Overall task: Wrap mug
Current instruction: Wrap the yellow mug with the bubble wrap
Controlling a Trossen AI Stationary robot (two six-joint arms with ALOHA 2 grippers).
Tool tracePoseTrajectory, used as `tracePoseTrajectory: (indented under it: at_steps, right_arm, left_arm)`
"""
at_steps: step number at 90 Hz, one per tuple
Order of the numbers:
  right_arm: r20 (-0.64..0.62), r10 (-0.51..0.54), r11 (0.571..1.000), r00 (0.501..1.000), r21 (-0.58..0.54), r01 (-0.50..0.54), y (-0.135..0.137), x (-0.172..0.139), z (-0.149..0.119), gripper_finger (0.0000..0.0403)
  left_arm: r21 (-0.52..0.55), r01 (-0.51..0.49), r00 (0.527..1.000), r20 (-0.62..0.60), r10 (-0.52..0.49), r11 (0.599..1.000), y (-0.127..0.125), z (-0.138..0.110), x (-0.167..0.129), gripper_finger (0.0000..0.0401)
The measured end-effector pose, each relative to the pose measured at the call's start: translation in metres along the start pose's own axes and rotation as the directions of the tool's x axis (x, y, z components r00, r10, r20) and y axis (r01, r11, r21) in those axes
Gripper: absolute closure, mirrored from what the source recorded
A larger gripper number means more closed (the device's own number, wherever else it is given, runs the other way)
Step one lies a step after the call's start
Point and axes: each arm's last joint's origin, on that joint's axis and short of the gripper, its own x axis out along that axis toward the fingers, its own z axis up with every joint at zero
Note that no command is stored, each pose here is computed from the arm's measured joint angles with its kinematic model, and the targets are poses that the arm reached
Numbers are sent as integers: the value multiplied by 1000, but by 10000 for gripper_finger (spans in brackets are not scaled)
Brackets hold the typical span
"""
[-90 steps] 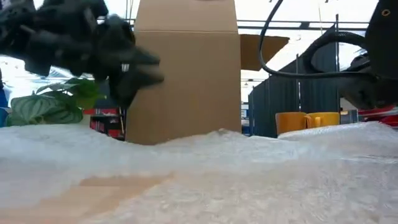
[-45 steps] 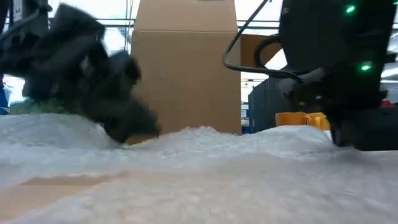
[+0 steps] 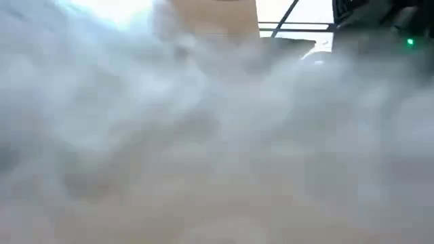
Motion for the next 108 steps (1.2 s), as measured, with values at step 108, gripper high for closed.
tracePoseTrajectory:
  at_steps: [108]
  right_arm:
    - [387,846,498,368,-323,-805,52,-101,40,380]
  left_arm:
    - [337,-486,855,-10,519,807,-6,56,42,245]
